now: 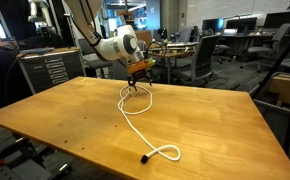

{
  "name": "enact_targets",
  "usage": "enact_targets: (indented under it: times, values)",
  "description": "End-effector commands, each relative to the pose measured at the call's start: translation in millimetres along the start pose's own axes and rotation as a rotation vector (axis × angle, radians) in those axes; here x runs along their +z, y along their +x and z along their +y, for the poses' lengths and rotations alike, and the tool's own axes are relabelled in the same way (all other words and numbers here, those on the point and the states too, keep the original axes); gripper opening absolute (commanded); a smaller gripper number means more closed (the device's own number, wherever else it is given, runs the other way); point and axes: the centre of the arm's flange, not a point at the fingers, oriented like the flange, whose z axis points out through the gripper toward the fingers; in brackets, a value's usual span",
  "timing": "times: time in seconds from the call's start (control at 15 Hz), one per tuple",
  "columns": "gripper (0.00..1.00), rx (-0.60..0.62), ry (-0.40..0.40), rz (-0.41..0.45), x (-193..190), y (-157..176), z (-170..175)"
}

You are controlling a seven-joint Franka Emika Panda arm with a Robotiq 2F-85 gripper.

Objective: Tie a knot using the white rope on the table

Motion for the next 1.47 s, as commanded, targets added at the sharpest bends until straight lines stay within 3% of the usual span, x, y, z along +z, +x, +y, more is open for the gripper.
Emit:
enact_targets:
  times: [0.0, 0.4, 0.53, 0.73, 0.87, 1.2, 1.4]
  values:
    - [0.68, 0.008, 0.021, 0.008, -0.4, 5.9, 28.1]
    - [0.20, 0.031, 0.060, -0.045, 21.6, 12.5, 40.2]
    - [0.09, 0.032, 0.074, -0.059, 26.0, 16.6, 37.8]
    - [0.04, 0.029, 0.079, -0.077, 25.8, 19.4, 34.9]
    - [0.09, 0.035, 0.096, -0.078, 21.7, 20.0, 33.2]
    - [0.09, 0.013, 0.142, -0.038, -29.2, 25.3, 16.8]
    - [0.08, -0.022, 0.076, -0.017, -82.6, 29.7, -2.3]
